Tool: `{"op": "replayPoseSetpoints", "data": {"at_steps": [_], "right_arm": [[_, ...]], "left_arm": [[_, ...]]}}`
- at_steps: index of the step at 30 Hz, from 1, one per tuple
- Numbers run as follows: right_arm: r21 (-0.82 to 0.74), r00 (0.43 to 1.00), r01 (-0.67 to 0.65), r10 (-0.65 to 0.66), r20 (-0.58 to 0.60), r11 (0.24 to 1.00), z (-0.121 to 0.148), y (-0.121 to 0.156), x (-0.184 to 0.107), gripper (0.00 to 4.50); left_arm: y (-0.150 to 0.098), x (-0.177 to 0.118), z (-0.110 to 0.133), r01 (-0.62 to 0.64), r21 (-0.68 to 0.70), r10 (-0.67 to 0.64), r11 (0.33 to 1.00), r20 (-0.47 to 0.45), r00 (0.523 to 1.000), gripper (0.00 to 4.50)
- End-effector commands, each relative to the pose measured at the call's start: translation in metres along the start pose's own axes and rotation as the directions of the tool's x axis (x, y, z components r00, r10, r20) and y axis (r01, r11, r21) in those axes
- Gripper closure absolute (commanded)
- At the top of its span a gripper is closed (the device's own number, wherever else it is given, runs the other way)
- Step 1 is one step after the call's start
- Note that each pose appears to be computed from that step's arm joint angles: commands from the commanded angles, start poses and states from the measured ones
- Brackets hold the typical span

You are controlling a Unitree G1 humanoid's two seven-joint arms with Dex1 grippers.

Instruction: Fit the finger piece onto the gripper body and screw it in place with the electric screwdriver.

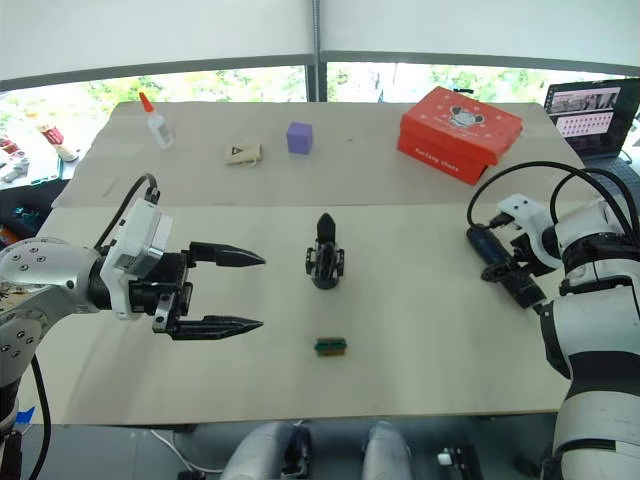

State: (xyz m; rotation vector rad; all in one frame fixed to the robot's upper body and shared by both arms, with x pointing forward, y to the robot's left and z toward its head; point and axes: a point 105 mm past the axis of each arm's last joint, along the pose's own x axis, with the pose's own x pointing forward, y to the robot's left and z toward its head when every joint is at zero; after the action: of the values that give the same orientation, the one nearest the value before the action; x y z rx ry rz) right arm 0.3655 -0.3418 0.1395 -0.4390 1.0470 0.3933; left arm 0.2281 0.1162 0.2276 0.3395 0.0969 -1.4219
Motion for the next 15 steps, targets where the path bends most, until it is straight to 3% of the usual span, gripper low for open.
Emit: {"op": "replayPoseSetpoints", "data": {"at_steps": [1,4,5,11,15], "right_arm": [[0.004,1.000,-0.003,0.003,-0.005,1.000,-0.007,-0.008,-0.016,1.51],[-0.013,1.000,-0.010,0.010,0.008,1.000,-0.007,-0.007,-0.014,2.59],[-0.037,0.999,-0.023,0.024,0.022,0.999,-0.004,-0.006,-0.015,2.77],[-0.230,0.981,-0.145,0.170,0.089,0.962,0.022,0.009,-0.035,2.77],[-0.508,0.966,-0.224,0.258,-0.003,0.832,0.023,0.029,-0.031,2.77]], "left_arm": [[-0.002,-0.003,0.003,0.015,0.062,-0.014,0.998,-0.021,1.000,0.00],[0.001,-0.002,0.001,0.006,0.064,-0.005,0.998,-0.013,1.000,0.00],[0.002,-0.002,0.001,0.007,0.065,-0.006,0.998,-0.014,1.000,0.00],[0.000,0.001,-0.003,0.032,0.071,-0.030,0.997,-0.019,0.999,0.00],[-0.005,0.006,-0.008,0.059,0.090,-0.056,0.994,-0.033,0.998,0.00]]}}
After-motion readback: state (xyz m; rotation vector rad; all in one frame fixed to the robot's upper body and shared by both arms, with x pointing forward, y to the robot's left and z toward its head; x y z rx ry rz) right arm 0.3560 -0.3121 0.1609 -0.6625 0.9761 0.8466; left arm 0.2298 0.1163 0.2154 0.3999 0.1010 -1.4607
